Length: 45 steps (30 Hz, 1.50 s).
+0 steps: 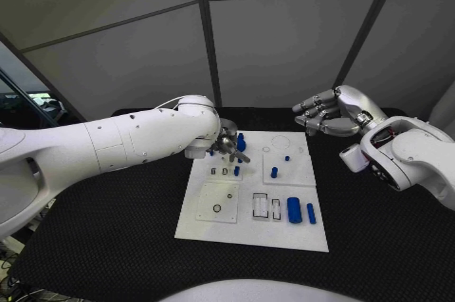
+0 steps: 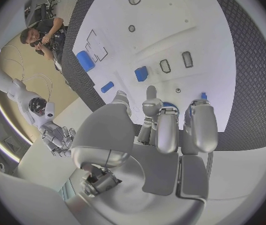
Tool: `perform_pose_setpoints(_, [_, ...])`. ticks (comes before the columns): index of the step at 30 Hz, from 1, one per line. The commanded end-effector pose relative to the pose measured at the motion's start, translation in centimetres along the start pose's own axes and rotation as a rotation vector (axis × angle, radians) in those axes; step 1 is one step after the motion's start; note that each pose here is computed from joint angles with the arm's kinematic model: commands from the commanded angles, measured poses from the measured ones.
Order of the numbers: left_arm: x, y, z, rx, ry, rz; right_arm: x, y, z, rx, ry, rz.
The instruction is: Assemble the parts on the task board
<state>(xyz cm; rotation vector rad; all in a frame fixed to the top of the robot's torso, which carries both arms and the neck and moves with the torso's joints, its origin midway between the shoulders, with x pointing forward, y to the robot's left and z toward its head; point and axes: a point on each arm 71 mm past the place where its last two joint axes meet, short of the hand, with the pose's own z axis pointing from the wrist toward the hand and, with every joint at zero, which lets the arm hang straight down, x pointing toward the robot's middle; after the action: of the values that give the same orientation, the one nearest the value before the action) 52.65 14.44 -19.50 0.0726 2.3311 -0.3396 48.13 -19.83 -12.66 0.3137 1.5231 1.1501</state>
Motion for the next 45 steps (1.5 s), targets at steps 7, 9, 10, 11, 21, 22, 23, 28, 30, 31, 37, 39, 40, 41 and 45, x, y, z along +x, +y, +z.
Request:
perform_pose_setpoints(7, [0.36, 0.03, 0.36, -0.027, 0.046, 0.048, 0.0, 0.1, 0.3, 0.002, -0.005, -0.005])
perform_pose_setpoints(9, [0.45, 0.0, 0.46, -0.029, 0.05, 0.051, 0.0, 0.1, 0.3, 0.003, -0.003, -0.005])
perform_pose_setpoints(10, [0.49, -0.02, 0.51, -0.029, 0.052, 0.052, 0.1, 0.1, 0.3, 0.003, -0.002, -0.005])
perform_pose_setpoints(11, [0.52, -0.03, 0.55, -0.03, 0.054, 0.053, 0.1, 0.1, 0.3, 0.003, -0.002, -0.005])
perform_pose_setpoints(21, [0.78, -0.28, 0.77, -0.032, 0.065, 0.063, 0.3, 0.1, 0.7, 0.004, 0.004, -0.003])
perform_pose_setpoints(22, [0.79, -0.33, 0.78, -0.031, 0.065, 0.063, 0.4, 0.1, 0.7, 0.004, 0.005, -0.003])
perform_pose_setpoints(23, [0.79, -0.38, 0.8, -0.03, 0.064, 0.063, 0.4, 0.1, 0.8, 0.004, 0.006, -0.003])
perform_pose_setpoints(28, [0.91, -0.62, 0.83, -0.024, 0.072, 0.066, 0.5, 0.0, 1.0, 0.001, 0.01, -0.016])
perform_pose_setpoints(30, [1.05, -0.71, 0.85, -0.02, 0.087, 0.068, 0.6, 0.0, 1.1, 0.001, 0.012, -0.019])
perform_pose_setpoints(31, [1.11, -0.75, 0.86, -0.018, 0.094, 0.069, 0.6, 0.0, 1.1, 0.001, 0.014, -0.021])
perform_pose_setpoints(37, [1.28, -0.84, 1.01, -0.017, 0.11, 0.069, 0.6, 0.0, 1.2, -0.001, 0.014, -0.023])
perform_pose_setpoints(39, [1.28, -0.8, 1.08, -0.018, 0.111, 0.068, 0.6, 0.0, 1.2, -0.004, 0.011, -0.024])
perform_pose_setpoints(40, [1.28, -0.77, 1.1, -0.019, 0.111, 0.067, 0.6, 0.0, 1.3, -0.004, 0.009, -0.024])
perform_pose_setpoints(41, [1.27, -0.74, 1.13, -0.02, 0.112, 0.066, 0.6, 0.0, 1.3, -0.005, 0.008, -0.025])
perform_pose_setpoints(45, [1.26, -0.67, 1.19, -0.022, 0.112, 0.065, 0.6, 0.0, 1.3, -0.007, 0.003, -0.025])
